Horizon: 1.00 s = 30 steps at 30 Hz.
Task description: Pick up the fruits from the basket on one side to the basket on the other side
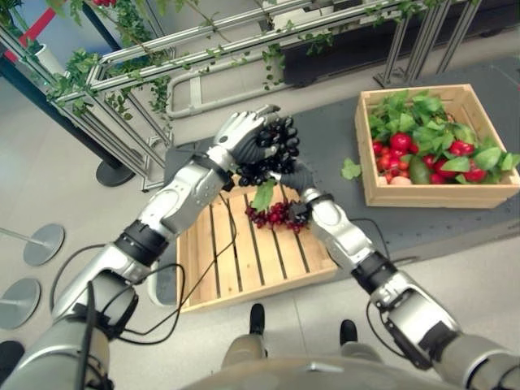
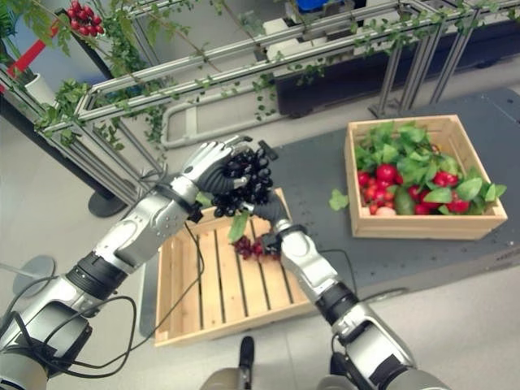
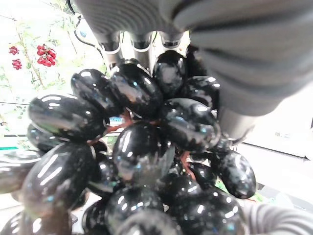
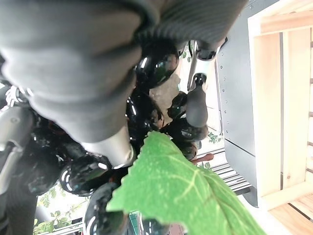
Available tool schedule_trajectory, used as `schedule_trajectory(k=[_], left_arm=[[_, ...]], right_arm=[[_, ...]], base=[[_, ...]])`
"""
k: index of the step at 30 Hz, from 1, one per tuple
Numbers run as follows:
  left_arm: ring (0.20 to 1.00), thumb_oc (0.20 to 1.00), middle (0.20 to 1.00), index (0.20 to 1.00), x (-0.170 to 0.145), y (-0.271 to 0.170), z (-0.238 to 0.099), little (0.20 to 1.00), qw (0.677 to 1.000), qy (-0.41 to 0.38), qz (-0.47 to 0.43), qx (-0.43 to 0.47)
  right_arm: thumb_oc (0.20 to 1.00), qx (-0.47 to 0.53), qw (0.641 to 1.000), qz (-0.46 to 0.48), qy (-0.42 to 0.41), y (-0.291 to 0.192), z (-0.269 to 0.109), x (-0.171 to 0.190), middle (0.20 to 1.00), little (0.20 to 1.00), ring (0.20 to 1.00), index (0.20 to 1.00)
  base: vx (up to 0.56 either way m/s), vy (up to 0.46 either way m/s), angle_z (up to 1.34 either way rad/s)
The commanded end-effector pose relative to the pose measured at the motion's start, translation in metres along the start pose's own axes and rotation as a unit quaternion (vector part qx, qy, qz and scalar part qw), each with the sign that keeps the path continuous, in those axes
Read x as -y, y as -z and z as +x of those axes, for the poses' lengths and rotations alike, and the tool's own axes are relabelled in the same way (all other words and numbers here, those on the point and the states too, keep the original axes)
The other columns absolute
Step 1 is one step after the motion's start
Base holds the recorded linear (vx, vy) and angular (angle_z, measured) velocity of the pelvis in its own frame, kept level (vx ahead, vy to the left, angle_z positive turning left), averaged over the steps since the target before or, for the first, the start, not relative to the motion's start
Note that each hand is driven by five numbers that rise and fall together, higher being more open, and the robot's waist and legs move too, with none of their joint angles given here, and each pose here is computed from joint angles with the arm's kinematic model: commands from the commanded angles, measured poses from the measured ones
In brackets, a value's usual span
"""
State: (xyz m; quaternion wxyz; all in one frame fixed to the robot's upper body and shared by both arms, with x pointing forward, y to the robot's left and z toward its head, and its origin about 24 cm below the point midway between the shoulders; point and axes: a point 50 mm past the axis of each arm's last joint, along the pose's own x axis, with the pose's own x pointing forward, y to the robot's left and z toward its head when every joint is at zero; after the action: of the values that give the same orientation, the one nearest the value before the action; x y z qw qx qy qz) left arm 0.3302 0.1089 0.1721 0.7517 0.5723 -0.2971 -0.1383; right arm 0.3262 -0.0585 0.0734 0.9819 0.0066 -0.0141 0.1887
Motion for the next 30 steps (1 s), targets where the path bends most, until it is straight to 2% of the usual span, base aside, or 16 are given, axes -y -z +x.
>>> schedule_trajectory(k=[1, 13, 14, 15, 23, 30], left_arm=[[0.2, 0.2, 0.2, 0.2, -0.026, -0.023, 0.011, 0.2, 0.993, -0.088, -0.05, 0.055], [0.2, 0.2, 0.2, 0.2, -0.026, -0.021, 0.009, 0.2, 0.993, -0.089, -0.051, 0.05], [0.74, 0.74, 0.74, 0.74, -0.026, -0.02, 0.008, 0.74, 0.994, -0.088, -0.052, 0.047], [1.0, 1.0, 1.0, 1.0, -0.026, -0.019, 0.008, 1.0, 0.994, -0.089, -0.051, 0.046], [1.0, 1.0, 1.0, 1.0, -0.028, -0.012, 0.002, 1.0, 0.991, -0.108, -0.068, 0.03], [1.0, 1.0, 1.0, 1.0, -0.033, 0.006, -0.022, 1.0, 0.98, -0.155, -0.126, -0.009]], right_arm=[[0.2, 0.063, 0.995, 0.004, -0.079, -0.029, 0.014, -0.045, 0.2, 0.2, 0.2, 0.2], [0.2, 0.059, 0.995, -0.004, -0.078, -0.026, 0.012, -0.04, 0.2, 0.2, 0.2, 0.2], [0.2, 0.059, 0.995, -0.005, -0.077, -0.026, 0.012, -0.04, 0.2, 0.2, 0.2, 0.2], [0.2, 0.059, 0.995, -0.006, -0.077, -0.026, 0.012, -0.04, 0.2, 0.2, 0.2, 0.2], [0.2, 0.052, 0.996, -0.02, -0.071, -0.021, 0.009, -0.033, 0.2, 0.2, 0.2, 0.2], [0.2, 0.037, 0.998, -0.036, -0.046, -0.009, -0.001, -0.013, 0.2, 0.2, 0.2, 0.2]], base=[[0.0, 0.0, 0.0], [0.0, 0.0, 0.0], [0.0, 0.0, 0.0], [0.0, 0.0, 0.0], [0.0, 0.0, 0.0], [0.0, 0.002, 0.01]])
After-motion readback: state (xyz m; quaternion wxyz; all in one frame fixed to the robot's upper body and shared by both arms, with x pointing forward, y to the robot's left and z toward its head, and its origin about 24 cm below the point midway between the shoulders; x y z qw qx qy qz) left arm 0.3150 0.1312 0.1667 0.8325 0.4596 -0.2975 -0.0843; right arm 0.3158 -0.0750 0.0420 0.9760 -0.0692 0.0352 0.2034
